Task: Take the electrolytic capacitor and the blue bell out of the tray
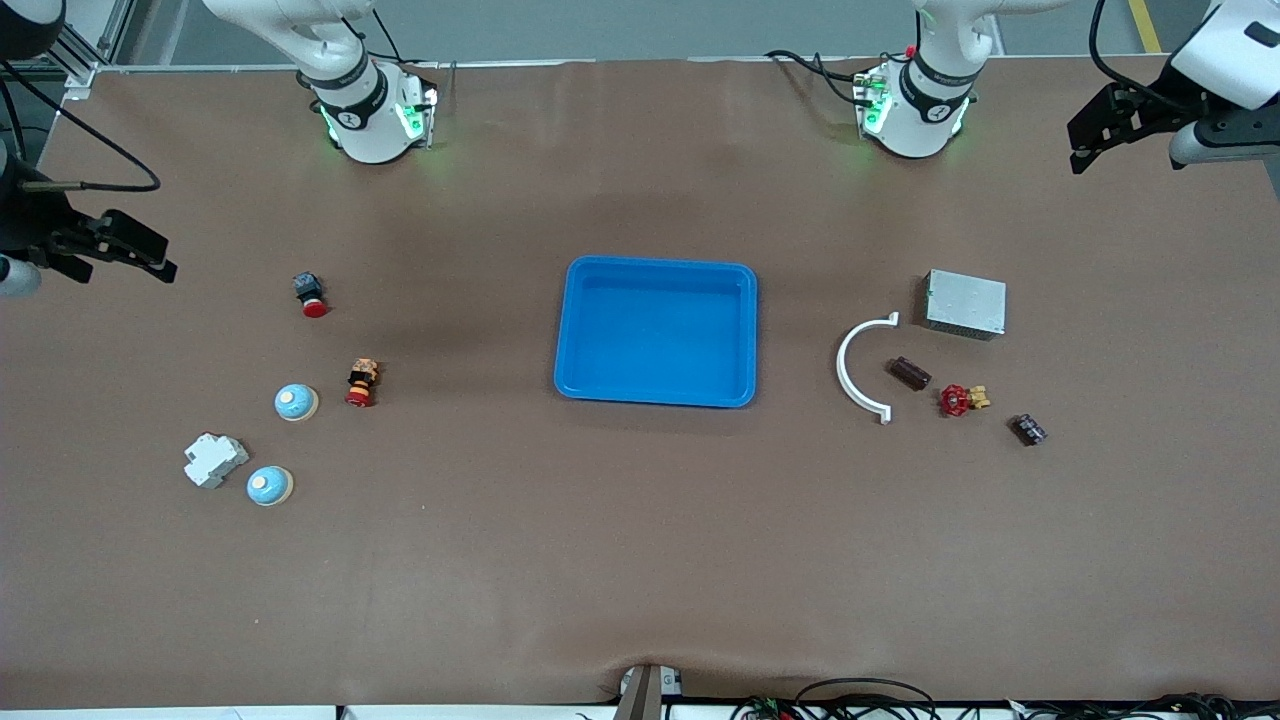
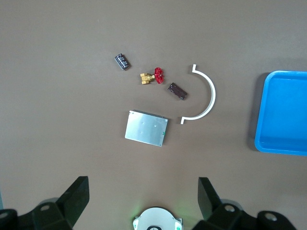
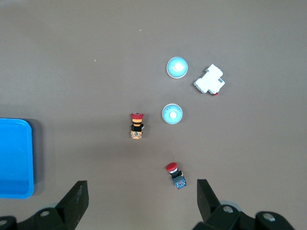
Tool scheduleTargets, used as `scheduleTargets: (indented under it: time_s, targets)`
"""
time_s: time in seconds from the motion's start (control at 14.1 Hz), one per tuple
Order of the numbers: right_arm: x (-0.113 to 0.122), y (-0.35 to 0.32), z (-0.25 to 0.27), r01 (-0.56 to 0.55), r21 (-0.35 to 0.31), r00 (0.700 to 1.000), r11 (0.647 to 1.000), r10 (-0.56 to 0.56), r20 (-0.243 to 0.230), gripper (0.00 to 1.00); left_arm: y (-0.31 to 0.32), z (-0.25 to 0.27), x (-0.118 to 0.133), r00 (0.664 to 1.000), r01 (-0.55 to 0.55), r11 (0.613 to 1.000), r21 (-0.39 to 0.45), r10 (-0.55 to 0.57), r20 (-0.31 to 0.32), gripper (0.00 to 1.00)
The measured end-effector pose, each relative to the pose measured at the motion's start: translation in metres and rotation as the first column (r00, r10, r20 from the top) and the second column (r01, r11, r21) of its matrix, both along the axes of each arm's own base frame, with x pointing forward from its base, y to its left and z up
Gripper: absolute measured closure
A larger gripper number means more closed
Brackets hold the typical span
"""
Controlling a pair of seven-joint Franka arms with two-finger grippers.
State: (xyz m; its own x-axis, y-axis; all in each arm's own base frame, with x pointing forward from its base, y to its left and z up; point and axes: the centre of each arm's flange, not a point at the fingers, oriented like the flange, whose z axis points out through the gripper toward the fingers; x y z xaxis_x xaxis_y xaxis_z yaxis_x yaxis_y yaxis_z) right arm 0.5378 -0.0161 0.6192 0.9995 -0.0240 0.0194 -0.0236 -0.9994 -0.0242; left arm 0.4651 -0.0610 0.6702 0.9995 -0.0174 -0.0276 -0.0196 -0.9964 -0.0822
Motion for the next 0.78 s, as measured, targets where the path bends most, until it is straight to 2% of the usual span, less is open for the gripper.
scheduleTargets:
  time_s: [0.5,0.78]
  targets:
    - [-0.007,0.006,0.012,0.018,0.001,0.999,1.000,-0.018,-0.032,0.00,-0.007,0.000,-0.001,1.000,0.014,1.000,0.002,-0.014,0.000,0.00]
    - [-0.009,0.006,0.020,0.021,0.001,0.999,1.000,-0.021,-0.034,0.00,-0.011,0.000,-0.001,1.000,0.017,1.000,0.004,-0.017,0.000,0.00]
